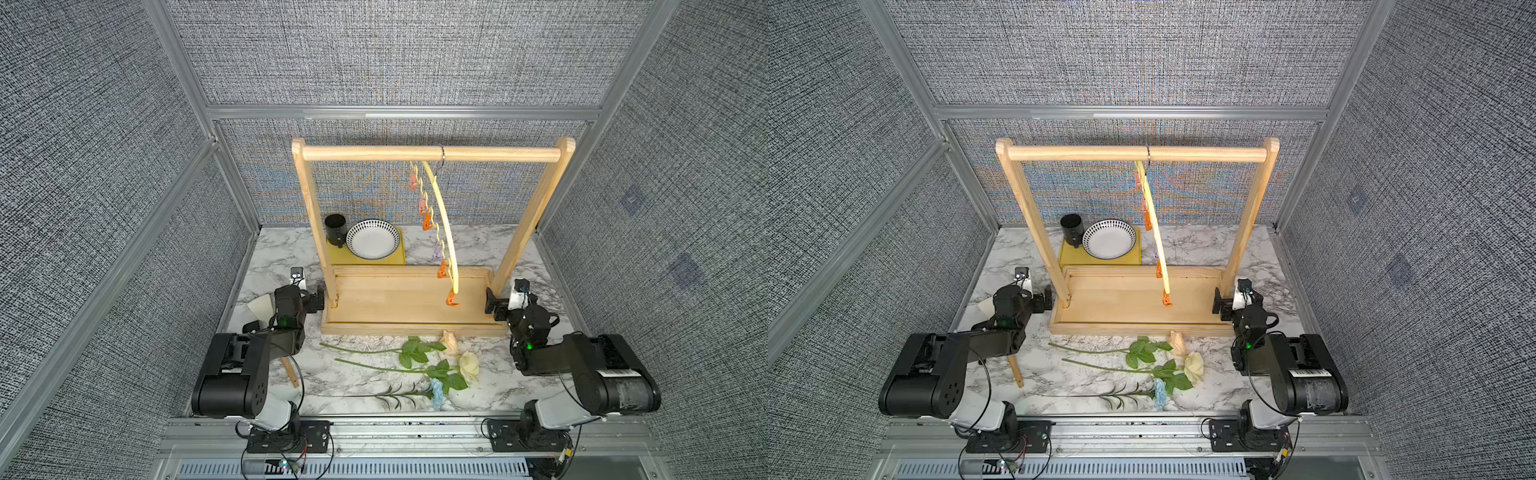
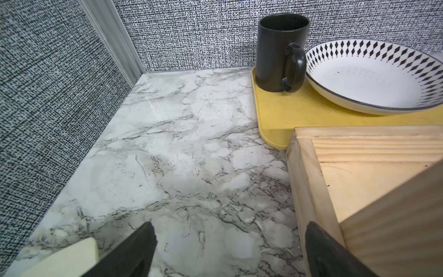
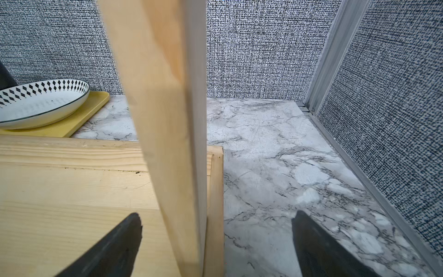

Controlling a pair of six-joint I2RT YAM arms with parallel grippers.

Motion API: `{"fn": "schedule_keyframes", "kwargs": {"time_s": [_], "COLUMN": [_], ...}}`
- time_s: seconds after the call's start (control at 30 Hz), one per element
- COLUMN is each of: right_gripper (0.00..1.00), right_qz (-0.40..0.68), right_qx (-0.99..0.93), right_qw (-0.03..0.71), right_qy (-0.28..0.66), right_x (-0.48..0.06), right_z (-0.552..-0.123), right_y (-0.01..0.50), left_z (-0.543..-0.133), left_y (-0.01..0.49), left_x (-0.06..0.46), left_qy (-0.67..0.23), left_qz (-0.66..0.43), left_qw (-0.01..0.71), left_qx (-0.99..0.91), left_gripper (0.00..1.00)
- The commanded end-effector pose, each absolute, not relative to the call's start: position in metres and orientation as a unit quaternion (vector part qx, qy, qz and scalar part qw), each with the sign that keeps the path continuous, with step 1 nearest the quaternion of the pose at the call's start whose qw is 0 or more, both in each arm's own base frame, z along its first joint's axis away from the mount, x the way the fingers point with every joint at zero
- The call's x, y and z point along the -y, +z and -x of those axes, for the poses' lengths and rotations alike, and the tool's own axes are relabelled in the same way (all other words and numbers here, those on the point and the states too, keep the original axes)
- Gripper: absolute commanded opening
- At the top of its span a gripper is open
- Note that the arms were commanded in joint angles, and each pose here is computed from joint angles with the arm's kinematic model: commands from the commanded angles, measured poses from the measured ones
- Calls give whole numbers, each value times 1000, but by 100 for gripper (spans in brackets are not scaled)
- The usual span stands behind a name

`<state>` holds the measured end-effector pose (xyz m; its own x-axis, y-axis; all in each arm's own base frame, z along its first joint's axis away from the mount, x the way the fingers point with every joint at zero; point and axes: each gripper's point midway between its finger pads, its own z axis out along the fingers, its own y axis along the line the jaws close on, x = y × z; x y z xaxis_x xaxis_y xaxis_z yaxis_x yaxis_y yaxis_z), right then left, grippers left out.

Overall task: Dry the flowers on a clothes hanger
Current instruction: Pick up the flower at the center of the board.

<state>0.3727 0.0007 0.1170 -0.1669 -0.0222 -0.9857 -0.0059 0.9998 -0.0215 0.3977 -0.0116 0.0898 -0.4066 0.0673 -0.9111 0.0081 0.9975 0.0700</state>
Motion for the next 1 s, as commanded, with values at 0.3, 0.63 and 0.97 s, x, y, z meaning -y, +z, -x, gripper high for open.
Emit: {"fn": "schedule_keyframes", "kwargs": {"time_s": [0.3,0.63,0.97], "right_gripper": [99,99,99], "right_qz": [3,3,-14], "right_qx": [-758,-759,-754], "right_qw": [652,651,657], "right_qy": [-8,-8,-9], "right_x": [1,1,7], "right_z": [-375,-375,-373], "right_y": [122,122,126], "left_z": [-399,-400,-399], "left_y": [95,94,94], "left_x": [12,12,12], "left_qy": [26,26,26], "left_qz": [-24,-24,-24], "left_qw": [553,551,552], "left_qx": [-832,-834,-833], "left_gripper": [99,99,99]}}
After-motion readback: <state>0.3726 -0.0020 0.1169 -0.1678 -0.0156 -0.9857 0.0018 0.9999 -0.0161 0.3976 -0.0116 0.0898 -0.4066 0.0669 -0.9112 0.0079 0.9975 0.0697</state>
